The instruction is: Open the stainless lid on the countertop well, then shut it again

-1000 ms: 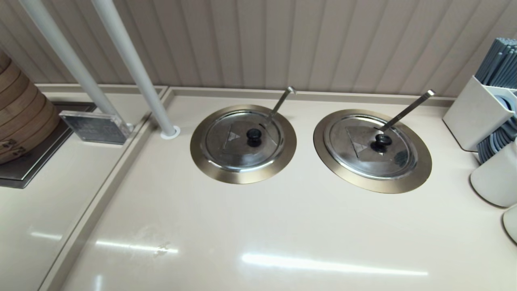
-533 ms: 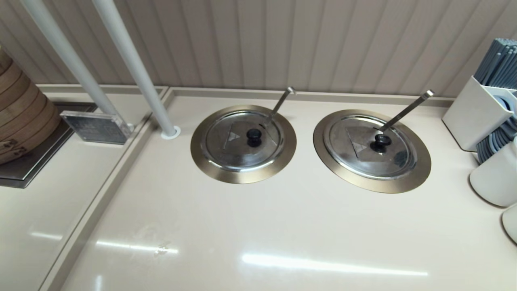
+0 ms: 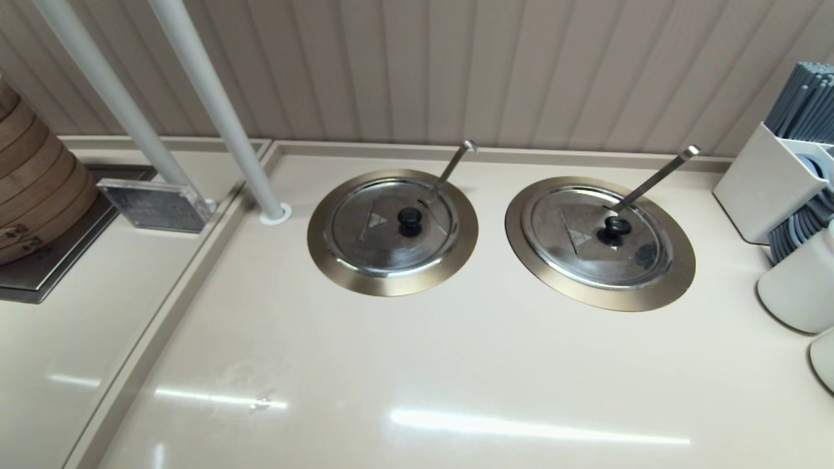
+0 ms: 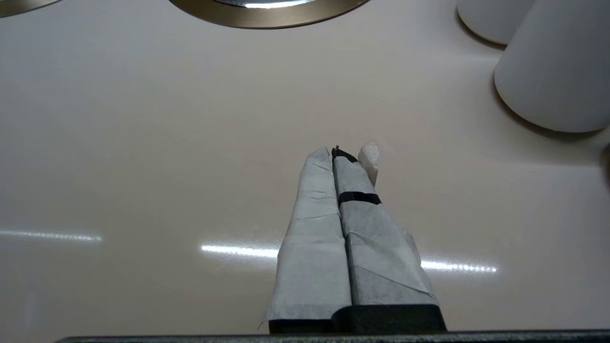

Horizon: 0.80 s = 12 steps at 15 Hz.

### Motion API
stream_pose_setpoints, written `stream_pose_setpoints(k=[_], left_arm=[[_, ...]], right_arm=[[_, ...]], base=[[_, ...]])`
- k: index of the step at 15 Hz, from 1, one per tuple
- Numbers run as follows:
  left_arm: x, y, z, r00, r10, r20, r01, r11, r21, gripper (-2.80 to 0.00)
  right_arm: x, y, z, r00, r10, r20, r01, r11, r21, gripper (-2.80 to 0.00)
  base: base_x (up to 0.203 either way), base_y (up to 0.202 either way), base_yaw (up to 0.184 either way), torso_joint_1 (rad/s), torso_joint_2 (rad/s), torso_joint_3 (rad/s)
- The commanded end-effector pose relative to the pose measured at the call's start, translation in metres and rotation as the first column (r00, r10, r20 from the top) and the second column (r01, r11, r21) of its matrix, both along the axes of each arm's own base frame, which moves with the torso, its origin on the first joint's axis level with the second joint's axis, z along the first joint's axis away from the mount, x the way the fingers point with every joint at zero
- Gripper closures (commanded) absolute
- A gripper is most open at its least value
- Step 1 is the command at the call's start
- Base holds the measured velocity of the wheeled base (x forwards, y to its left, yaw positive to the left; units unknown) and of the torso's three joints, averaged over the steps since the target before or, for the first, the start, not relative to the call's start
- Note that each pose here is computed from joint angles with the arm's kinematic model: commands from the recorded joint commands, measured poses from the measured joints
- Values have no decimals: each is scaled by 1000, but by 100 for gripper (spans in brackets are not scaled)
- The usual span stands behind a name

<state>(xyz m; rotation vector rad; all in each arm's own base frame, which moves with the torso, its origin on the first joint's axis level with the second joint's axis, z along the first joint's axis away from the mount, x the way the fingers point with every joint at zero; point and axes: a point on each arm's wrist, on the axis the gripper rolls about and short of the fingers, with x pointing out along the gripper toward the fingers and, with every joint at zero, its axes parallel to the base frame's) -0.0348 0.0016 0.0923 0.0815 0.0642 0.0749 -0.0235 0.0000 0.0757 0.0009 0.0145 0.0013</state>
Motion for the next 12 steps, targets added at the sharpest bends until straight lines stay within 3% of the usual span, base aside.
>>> stream_pose_setpoints(k=[1,3,5,12], left_arm=[[10,-1,-12,997,-47,64,48,999,-17,0],[12,-2,-18,994,-101,40,99,994,38,0],[12,-2,-18,994,-96,42,96,995,4,0],[12,-2,-18,994,-98,42,97,995,8,0]], right_arm=[[0,0,0,1000,0,-2,0,1000,-1,0],[0,0,0,1000,0,-2,0,1000,1,0],[0,0,0,1000,0,-1,0,1000,-1,0],[0,0,0,1000,0,-1,0,1000,-1,0]], base=[[0,0,0,0,0,0],[0,0,0,0,0,0],[0,0,0,0,0,0],[0,0,0,0,0,0]])
